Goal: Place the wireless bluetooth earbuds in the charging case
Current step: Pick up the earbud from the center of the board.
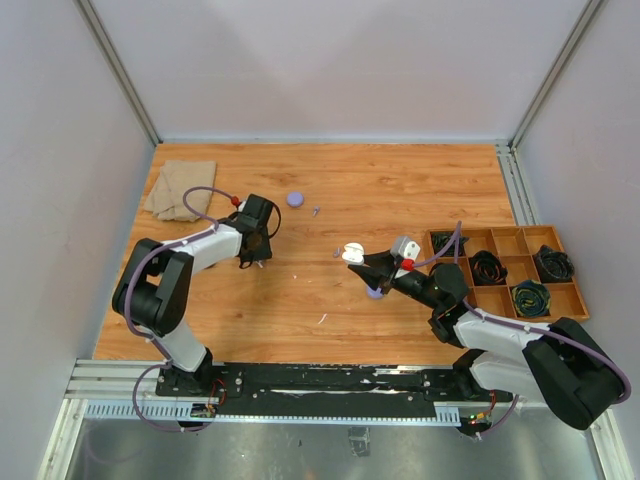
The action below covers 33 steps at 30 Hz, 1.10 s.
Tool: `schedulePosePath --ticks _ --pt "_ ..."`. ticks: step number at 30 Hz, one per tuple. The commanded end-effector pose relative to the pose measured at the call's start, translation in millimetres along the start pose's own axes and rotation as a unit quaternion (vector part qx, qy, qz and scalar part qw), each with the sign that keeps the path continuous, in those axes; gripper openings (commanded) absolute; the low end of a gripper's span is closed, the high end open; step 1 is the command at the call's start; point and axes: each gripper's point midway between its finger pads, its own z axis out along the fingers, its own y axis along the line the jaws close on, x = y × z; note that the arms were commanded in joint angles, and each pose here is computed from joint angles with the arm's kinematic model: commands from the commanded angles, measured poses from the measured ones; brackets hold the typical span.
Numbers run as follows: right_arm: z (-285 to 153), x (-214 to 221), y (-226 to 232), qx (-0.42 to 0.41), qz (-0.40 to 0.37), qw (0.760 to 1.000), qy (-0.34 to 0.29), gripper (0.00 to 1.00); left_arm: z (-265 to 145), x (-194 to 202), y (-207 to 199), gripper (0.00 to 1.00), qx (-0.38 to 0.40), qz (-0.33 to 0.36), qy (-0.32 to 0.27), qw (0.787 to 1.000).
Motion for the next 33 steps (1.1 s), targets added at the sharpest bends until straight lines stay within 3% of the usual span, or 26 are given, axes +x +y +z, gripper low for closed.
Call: schedulePosePath --ticks 1,11,33 --pt "-3 -4 -5 0.008 -0.019 1.0 -0.012 0.04 2 -10 -11 0.39 0.02 0.0 -0.004 1.0" --pt "-2 -1 -5 0.006 -0.016 1.0 -0.008 0.04 0 -7 -19 0.36 0.043 0.005 0.013 0.999" --pt "-2 -2 -5 0.005 -0.014 1.0 -0.009 0.04 3 8 -9 0.36 -0.005 0.055 0.058 0.997"
